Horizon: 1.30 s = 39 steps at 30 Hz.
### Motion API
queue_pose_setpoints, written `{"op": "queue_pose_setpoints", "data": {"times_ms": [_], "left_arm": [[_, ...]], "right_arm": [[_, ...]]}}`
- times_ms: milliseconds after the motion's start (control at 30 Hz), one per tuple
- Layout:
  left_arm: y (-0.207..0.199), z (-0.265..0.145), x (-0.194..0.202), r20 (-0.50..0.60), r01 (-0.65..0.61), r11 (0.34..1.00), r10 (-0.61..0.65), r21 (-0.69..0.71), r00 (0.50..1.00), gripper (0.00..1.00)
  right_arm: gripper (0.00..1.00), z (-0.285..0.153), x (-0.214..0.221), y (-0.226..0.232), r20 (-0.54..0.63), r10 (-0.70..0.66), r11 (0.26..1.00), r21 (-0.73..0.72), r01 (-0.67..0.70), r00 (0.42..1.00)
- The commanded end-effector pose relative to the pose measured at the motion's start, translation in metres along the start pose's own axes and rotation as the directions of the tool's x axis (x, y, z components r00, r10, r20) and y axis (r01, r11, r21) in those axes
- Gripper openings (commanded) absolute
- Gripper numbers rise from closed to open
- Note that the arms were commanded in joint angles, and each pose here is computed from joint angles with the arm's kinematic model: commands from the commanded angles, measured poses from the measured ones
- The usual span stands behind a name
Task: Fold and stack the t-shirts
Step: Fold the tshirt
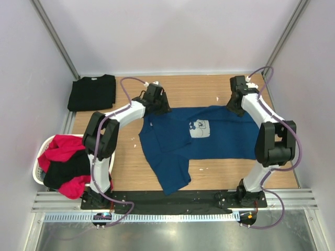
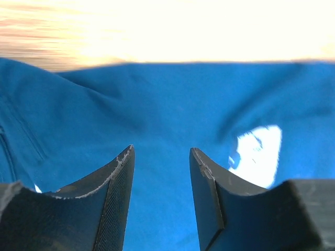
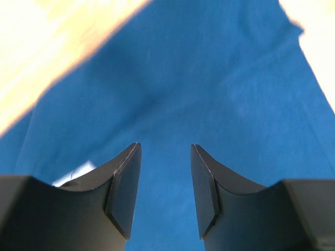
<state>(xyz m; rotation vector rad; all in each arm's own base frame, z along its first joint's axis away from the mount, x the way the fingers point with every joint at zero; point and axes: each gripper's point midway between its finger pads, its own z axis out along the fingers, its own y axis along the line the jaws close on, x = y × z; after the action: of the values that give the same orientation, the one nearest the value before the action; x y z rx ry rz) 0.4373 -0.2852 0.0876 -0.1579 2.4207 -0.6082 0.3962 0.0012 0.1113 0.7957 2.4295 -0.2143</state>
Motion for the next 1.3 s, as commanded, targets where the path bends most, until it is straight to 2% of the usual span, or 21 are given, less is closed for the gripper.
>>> {"op": "queue_pose_setpoints", "data": {"times_ms": [0,167,300,433,600,733,833,933,1067,1267], "left_arm": [[0.02,0.019,-0.011,0.065,0.082,0.991,-0.076,-0.104,0.995,0.47],[0.041,0.036,0.005,0.052,0.155,0.971,-0.148,-0.182,0.988,0.47],[0.064,0.037,0.008,0.071,0.243,0.933,-0.233,-0.267,0.97,0.47],[0.088,0.032,0.0,0.114,0.3,0.884,-0.277,-0.359,0.954,0.47],[0.119,0.032,-0.01,0.132,0.328,0.829,-0.301,-0.454,0.944,0.46],[0.121,0.049,-0.018,0.097,0.311,0.839,-0.301,-0.446,0.949,0.46],[0.113,0.057,-0.035,0.094,0.291,0.849,-0.279,-0.441,0.956,0.45],[0.123,0.066,-0.038,0.093,0.304,0.839,-0.294,-0.451,0.951,0.45],[0.138,0.069,-0.052,0.114,0.34,0.821,-0.325,-0.458,0.939,0.45],[0.158,0.076,-0.089,0.162,0.362,0.82,-0.323,-0.443,0.932,0.45]], "right_arm": [[0.49,0.028,-0.042,0.019,0.12,0.018,0.996,-0.089,-0.007,0.993],[0.49,0.063,-0.057,0.017,0.124,-0.029,0.998,-0.06,0.037,0.992],[0.49,0.101,-0.05,0.003,0.053,-0.021,0.999,-0.033,0.023,0.998],[0.49,0.123,-0.042,-0.021,0.007,-0.016,0.999,0.033,0.016,1.0],[0.49,0.136,-0.041,-0.035,-0.024,-0.005,0.999,0.042,0.006,1.0],[0.49,0.141,-0.047,-0.017,-0.032,-0.033,0.999,-0.037,0.031,0.999],[0.49,0.144,-0.058,0.001,0.004,-0.047,0.994,-0.098,0.047,0.999],[0.52,0.15,-0.069,0.023,0.029,-0.064,0.988,-0.135,0.068,0.998],[0.53,0.177,-0.065,0.036,-0.026,-0.079,0.99,-0.115,0.076,0.997],[0.53,0.181,-0.089,0.056,0.015,-0.055,0.989,-0.139,0.057,0.998]]}}
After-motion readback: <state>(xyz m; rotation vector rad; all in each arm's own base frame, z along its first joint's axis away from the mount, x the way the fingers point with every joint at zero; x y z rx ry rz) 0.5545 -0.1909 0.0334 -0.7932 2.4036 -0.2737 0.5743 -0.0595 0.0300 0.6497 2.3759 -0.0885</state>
